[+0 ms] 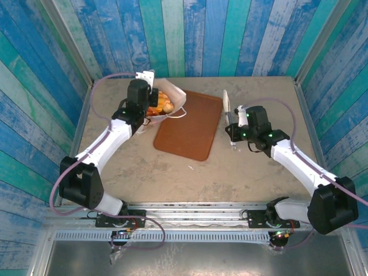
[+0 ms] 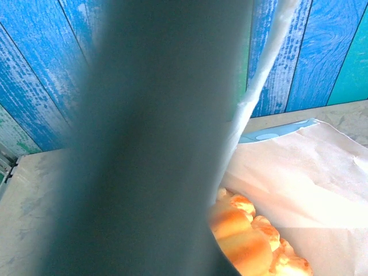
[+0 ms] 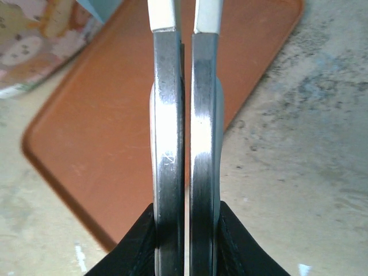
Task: Take the fake bread out of the paper bag
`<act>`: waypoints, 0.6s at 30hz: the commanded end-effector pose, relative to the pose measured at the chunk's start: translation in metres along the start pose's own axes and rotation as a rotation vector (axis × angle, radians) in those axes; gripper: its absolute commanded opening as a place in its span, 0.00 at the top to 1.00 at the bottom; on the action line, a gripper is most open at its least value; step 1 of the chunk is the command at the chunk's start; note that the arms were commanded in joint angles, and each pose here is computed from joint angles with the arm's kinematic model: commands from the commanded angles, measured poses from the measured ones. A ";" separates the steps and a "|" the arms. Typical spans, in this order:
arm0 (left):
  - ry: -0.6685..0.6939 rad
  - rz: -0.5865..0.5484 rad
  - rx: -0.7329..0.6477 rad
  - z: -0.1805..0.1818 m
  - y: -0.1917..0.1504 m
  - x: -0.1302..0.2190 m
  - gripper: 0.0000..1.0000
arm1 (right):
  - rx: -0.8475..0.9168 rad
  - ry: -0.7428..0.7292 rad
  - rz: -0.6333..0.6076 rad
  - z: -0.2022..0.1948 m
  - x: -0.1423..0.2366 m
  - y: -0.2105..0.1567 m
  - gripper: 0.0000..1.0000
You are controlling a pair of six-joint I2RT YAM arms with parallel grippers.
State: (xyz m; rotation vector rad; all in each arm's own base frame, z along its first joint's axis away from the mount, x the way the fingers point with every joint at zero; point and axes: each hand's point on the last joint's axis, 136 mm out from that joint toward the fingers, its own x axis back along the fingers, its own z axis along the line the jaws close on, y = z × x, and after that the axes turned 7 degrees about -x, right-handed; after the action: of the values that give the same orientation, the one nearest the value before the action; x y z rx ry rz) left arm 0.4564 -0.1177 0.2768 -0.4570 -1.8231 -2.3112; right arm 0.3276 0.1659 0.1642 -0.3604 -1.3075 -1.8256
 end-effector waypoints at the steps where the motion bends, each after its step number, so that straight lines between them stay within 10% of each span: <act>1: -0.021 -0.086 0.073 0.004 0.021 0.023 1.00 | -0.062 0.205 -0.021 0.027 0.007 0.009 0.79; 18: -0.039 -0.083 0.108 0.000 0.012 0.022 1.00 | -0.125 0.390 0.062 0.048 -0.006 0.003 0.65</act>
State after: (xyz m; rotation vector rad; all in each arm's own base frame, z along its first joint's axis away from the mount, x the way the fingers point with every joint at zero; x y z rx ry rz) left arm 0.4498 -0.1221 0.2738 -0.4712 -1.9335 -2.2567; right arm 0.3215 0.2025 0.1713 -0.1743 -0.9443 -1.8215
